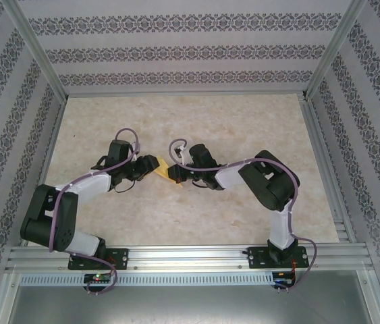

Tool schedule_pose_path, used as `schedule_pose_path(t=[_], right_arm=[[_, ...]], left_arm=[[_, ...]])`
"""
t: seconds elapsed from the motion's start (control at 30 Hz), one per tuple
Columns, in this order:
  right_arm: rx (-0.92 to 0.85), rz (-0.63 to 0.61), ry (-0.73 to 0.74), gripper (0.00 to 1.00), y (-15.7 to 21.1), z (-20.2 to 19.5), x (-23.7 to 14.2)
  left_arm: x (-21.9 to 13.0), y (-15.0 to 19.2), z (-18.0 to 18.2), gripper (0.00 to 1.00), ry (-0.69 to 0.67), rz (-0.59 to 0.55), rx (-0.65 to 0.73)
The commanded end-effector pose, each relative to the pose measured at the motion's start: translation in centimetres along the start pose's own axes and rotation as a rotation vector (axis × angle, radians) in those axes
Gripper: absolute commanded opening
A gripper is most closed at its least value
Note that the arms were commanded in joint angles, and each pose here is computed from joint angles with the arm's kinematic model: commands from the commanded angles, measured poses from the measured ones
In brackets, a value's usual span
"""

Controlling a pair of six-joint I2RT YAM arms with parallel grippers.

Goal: Fold a paper plane with a square sheet of paper (pick it up from the middle)
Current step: Fold the wing for the fifth time at the center of the table.

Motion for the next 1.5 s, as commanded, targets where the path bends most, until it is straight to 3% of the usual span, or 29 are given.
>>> schedule_pose_path(t=[0.0, 0.33, 0.63, 0.9, 1.47], right_arm=[[0.094, 0.046, -0.024, 0.04, 0.4, -0.8, 0.5], [0.188, 0.065, -0.029, 0.06, 0.7, -2.0, 0.7], [0.210, 0.102, 0.014, 0.11, 1.3, -2.8, 0.7], [0.197, 0.140, 0.019, 0.04, 1.7, -3.1, 0.7], [0.177, 0.196, 0.065, 0.12, 2.0, -3.5, 0.9]], left_arm=[[0.4, -0.2, -0.7, 0.48, 0.049, -0.023, 0.062], [1.1, 0.0, 0.0, 0.42, 0.013, -0.018, 0.085], [2.8, 0.1, -0.3, 0.31, 0.072, 0.039, 0.110], [4.1, -0.7, -0.7, 0.17, 0.119, 0.040, 0.112], [5.9, -0.7, 1.3, 0.10, 0.034, 0.046, 0.061]])
Point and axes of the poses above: each hand's point on the last joint's axis, 136 mm out from that joint toward the fingers, its own x axis out along the fingers, its own z axis along the line the jaws close on, y = z × x, the point moved 9 cm from there along -x, back along the fingers, and after that the axes turned 4 degrees about x, right-handed, at the moved point
